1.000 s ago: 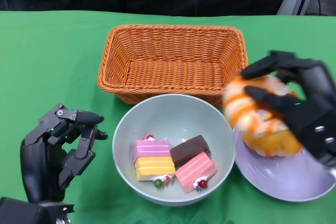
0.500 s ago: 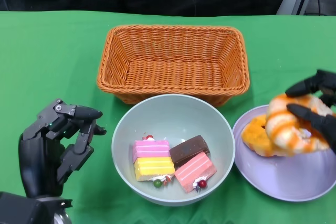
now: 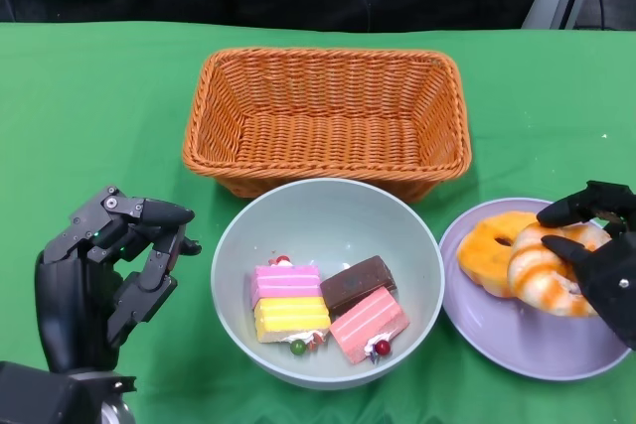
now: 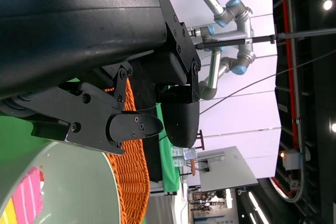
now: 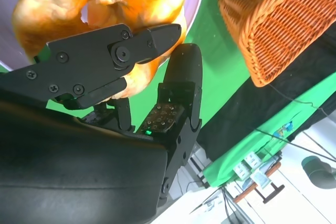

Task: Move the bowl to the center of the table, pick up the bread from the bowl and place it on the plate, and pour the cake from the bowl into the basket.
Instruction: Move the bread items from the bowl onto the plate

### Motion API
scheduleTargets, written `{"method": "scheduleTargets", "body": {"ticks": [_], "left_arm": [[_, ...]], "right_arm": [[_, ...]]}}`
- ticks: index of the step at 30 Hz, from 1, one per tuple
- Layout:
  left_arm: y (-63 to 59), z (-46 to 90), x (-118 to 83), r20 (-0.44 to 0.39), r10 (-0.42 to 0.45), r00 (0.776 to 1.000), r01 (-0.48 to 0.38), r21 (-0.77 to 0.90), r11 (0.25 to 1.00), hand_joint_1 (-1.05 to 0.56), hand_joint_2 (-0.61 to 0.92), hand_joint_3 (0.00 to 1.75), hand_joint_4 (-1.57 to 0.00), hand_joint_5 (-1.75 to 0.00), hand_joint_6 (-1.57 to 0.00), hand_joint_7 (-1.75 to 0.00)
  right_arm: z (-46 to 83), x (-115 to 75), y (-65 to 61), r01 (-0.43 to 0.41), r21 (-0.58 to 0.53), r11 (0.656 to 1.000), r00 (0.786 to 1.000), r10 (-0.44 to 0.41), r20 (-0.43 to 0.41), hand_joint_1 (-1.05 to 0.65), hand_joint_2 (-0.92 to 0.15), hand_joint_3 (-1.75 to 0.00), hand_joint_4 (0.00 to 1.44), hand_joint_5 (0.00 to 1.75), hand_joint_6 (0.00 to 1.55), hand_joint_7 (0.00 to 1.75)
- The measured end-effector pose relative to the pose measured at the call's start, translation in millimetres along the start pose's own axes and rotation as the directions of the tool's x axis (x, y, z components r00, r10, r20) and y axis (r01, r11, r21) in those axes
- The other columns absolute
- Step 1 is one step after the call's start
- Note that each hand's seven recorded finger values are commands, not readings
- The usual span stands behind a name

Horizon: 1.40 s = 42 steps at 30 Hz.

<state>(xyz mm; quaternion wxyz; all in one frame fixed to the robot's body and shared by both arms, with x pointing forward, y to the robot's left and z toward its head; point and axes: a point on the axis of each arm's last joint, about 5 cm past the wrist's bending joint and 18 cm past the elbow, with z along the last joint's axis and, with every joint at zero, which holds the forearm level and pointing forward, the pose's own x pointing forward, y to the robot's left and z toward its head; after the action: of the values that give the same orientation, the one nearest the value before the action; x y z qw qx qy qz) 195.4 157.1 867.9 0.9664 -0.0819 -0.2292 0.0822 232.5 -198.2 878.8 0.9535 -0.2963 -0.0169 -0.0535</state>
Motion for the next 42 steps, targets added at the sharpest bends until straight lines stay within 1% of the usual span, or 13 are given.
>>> {"method": "scheduleTargets", "body": {"ticks": [4,8,12,17,21,26,29,30,31,33,35,37,42], "left_arm": [[-0.2,0.0,0.0,0.000,0.001,1.000,-0.001,-0.002,1.000,-0.09,0.91,0.37,-0.78,-1.42,-0.87,-0.98],[-0.2,0.0,0.0,0.000,0.000,1.000,0.000,-0.001,1.000,-0.08,0.92,0.38,-0.78,-1.43,-0.86,-0.99],[-0.2,0.0,0.0,0.000,0.001,1.000,-0.001,-0.003,1.000,-0.09,0.91,0.37,-0.77,-1.44,-0.86,-1.00],[-0.2,0.0,0.0,0.000,0.001,1.000,-0.001,-0.004,1.000,-0.09,0.91,0.36,-0.78,-1.44,-0.86,-1.00],[-0.3,0.0,0.0,0.000,-0.001,1.000,0.001,-0.007,1.000,-0.07,0.92,0.37,-0.77,-1.44,-0.86,-1.00],[-0.2,0.0,0.0,0.000,-0.003,1.000,0.003,-0.007,1.000,-0.07,0.92,0.37,-0.78,-1.44,-0.86,-1.01],[-0.2,0.0,0.0,0.000,-0.003,1.000,0.003,-0.008,1.000,-0.07,0.92,0.38,-0.78,-1.44,-0.86,-1.02],[-0.1,0.0,-0.1,0.000,-0.002,1.000,0.002,-0.009,1.000,-0.07,0.92,0.38,-0.78,-1.44,-0.86,-1.02],[0.0,-0.1,-0.1,0.000,-0.001,1.000,0.001,-0.010,1.000,-0.07,0.92,0.38,-0.78,-1.44,-0.86,-1.02],[0.3,-0.3,-0.3,-0.002,0.001,1.000,-0.001,-0.011,1.000,-0.07,0.92,0.39,-0.78,-1.44,-0.86,-1.01],[0.3,-0.3,-0.3,-0.002,0.001,1.000,-0.001,-0.011,1.000,-0.06,0.92,0.39,-0.78,-1.43,-0.86,-1.01],[0.3,-0.3,-0.3,-0.002,0.002,1.000,-0.002,-0.012,1.000,-0.06,0.92,0.39,-0.78,-1.43,-0.86,-1.01],[0.3,-0.3,-0.3,-0.002,-0.001,1.000,0.001,-0.017,1.000,-0.07,0.92,0.39,-0.77,-1.43,-0.85,-1.01]], "right_arm": [[-3.2,2.7,5.1,-0.001,-0.017,1.000,1.000,0.002,0.014,-0.06,-0.92,-0.03,0.70,1.61,0.98,0.44],[-5.4,6.3,7.6,0.000,-0.025,1.000,1.000,0.001,0.011,-0.08,-0.92,-0.02,0.72,1.64,1.03,0.31],[-7.4,8.2,12.5,-0.008,-0.049,0.999,1.000,0.008,0.004,-0.08,-0.92,0.00,0.76,1.47,1.07,0.16],[-10.5,9.8,14.0,-0.003,-0.061,0.998,1.000,0.003,-0.008,-0.07,-0.92,0.00,0.76,1.43,1.08,0.13],[-12.6,11.2,15.3,-0.020,-0.074,0.997,1.000,0.019,-0.010,-0.08,-0.91,0.00,0.80,1.26,1.09,0.08],[-12.1,14.6,13.6,-0.033,-0.094,0.995,0.999,0.032,-0.003,-0.10,-0.91,0.00,0.75,1.35,1.10,0.04],[-11.8,14.5,14.0,-0.037,-0.095,0.995,0.999,0.037,0.002,-0.11,-0.89,0.00,0.80,0.88,1.12,0.02],[-11.7,14.4,14.0,-0.039,-0.097,0.995,0.999,0.040,0.006,-0.11,-0.89,0.00,0.81,0.80,1.12,0.01],[-11.5,14.3,13.8,-0.041,-0.100,0.994,0.999,0.043,0.012,-0.13,-0.89,0.00,0.77,0.73,1.06,0.01],[-10.5,14.0,12.1,-0.051,-0.115,0.992,0.998,0.054,0.024,-0.15,-0.89,0.00,0.72,0.69,0.98,0.00],[-9.2,13.8,9.9,-0.065,-0.135,0.989,0.997,0.069,0.032,-0.18,-0.88,0.00,0.72,0.41,0.88,0.00],[-7.8,12.9,8.2,-0.073,-0.144,0.987,0.996,0.079,0.033,-0.20,-0.88,0.00,0.74,0.23,0.83,0.00],[-6.4,9.2,8.4,-0.096,-0.150,0.984,0.994,0.102,0.038,-0.21,-0.89,0.00,0.79,0.17,0.83,0.01]]}}
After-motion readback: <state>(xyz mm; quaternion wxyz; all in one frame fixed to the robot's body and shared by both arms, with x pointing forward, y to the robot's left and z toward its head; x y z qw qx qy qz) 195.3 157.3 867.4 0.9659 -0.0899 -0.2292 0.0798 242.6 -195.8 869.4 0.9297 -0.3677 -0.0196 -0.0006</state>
